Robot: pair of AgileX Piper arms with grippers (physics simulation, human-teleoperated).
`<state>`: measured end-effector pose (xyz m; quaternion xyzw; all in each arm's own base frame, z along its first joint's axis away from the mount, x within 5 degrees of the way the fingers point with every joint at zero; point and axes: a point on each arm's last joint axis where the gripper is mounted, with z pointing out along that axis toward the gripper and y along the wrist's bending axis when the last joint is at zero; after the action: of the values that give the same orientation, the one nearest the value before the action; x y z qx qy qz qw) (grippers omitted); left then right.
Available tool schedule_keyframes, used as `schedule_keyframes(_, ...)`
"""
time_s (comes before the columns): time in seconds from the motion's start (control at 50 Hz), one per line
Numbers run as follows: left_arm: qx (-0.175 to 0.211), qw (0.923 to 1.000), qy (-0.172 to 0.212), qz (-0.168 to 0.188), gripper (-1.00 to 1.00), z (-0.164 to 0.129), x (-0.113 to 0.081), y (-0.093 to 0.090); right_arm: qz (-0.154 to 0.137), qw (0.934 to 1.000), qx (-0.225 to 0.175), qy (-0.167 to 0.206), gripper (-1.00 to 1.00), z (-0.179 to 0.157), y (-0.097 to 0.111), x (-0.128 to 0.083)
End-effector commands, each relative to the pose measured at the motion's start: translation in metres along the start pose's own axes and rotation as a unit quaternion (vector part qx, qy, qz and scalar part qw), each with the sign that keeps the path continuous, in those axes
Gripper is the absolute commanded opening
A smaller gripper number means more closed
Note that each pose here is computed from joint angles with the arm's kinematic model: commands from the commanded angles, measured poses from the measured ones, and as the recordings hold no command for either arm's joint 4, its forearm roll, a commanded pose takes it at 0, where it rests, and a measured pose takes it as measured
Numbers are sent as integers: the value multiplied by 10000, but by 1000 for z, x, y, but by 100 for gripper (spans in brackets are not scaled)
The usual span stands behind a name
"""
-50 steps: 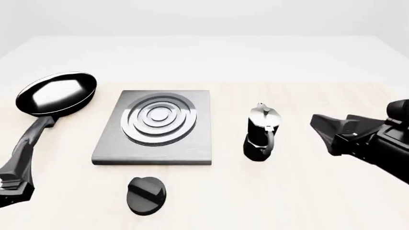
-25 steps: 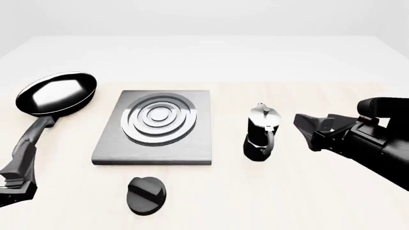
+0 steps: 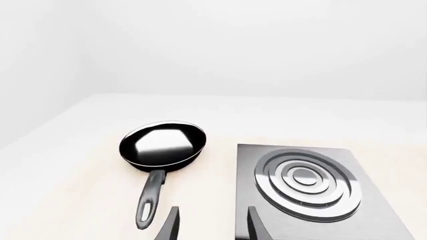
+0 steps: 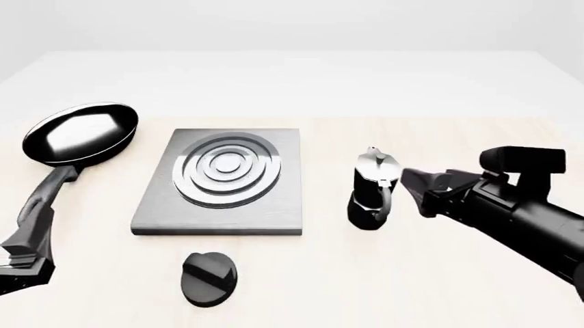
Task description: Turn on the stove and put the moka pot on it.
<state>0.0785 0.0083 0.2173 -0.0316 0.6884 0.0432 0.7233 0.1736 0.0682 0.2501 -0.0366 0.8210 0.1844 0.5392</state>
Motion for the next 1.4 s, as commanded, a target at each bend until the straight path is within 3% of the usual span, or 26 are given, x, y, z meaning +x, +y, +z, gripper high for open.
schedule_keyframes(0.02,-1,10000,11,-10,100,1,0,0,48,9999,-27,85,100,12,-1,10)
schedule_keyframes(1.14,47,9999,100,-18,100,7,2,-1,411,9983,-233,352,100,50,1,52)
schedule_keyframes(1.4,50,9999,128,-14,100,9,3,-1,357,9981,-250,441,100,59,2,58)
